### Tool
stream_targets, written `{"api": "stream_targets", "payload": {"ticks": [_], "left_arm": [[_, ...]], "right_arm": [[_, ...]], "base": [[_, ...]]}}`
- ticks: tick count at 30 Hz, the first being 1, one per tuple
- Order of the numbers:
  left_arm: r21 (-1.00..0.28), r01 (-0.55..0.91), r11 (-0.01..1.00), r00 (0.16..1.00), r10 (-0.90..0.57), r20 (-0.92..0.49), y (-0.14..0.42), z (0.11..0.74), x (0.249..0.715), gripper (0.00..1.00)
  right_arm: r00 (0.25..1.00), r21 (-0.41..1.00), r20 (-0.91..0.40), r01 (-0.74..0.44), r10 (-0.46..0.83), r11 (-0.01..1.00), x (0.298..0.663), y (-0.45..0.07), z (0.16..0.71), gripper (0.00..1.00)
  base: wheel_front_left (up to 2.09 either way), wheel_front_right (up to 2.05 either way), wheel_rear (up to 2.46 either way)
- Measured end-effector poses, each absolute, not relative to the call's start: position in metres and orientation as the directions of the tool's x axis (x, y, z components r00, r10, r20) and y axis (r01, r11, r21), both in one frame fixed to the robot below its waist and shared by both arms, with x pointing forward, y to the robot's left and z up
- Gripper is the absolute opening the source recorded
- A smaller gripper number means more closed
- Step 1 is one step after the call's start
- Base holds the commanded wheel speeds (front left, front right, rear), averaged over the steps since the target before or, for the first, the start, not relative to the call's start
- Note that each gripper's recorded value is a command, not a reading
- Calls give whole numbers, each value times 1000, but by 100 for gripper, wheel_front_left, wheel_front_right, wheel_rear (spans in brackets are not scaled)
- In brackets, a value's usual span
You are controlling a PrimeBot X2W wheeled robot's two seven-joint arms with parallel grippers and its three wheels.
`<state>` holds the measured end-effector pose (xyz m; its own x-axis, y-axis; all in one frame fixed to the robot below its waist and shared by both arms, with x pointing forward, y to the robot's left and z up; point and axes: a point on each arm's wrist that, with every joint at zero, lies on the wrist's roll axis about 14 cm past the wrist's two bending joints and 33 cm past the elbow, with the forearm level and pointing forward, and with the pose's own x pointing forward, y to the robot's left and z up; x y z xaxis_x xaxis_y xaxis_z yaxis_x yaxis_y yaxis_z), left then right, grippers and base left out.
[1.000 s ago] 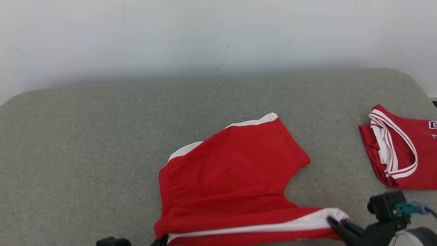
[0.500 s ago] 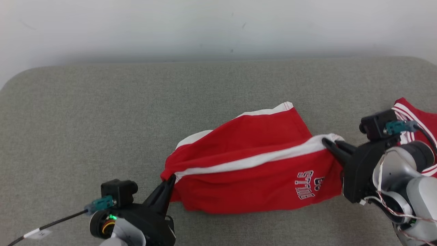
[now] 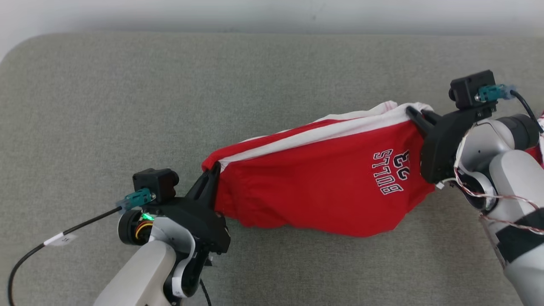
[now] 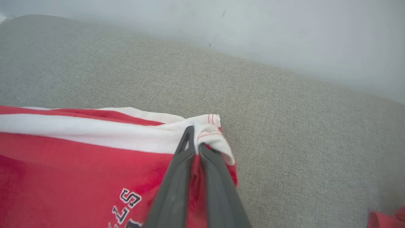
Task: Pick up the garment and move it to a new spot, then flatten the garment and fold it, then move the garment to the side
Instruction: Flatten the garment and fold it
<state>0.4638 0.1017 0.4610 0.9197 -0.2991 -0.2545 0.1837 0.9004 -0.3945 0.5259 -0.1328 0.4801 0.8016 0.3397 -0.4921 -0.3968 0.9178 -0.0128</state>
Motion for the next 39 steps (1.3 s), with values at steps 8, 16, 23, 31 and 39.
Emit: {"api": "stream_targets", "payload": {"ticks": [8, 16, 23, 31, 39], "left_arm": [[-382, 127, 915, 929, -245, -277, 111, 450, 478, 2], [-369, 133, 920, 928, -247, -280, 108, 448, 479, 100], [-346, 121, 930, 961, -197, -193, 120, 468, 481, 100], [-335, 77, 939, 988, -118, -103, 148, 478, 450, 100], [-248, 36, 968, 999, -39, -7, 182, 497, 406, 100]], "right_arm": [[809, -10, -477, -395, 342, 919, 557, -116, 464, 0], [796, -12, -498, -401, 343, 916, 559, -105, 449, 100], [818, 22, -454, -387, 354, 922, 558, -101, 463, 100], [822, 61, -460, -350, 337, 935, 540, -116, 475, 100], [821, 102, -497, -266, 281, 958, 520, -147, 469, 100]], "base": [[0, 0, 0], [0, 0, 0], [0, 0, 0], [0, 0, 0], [0, 0, 0]]}}
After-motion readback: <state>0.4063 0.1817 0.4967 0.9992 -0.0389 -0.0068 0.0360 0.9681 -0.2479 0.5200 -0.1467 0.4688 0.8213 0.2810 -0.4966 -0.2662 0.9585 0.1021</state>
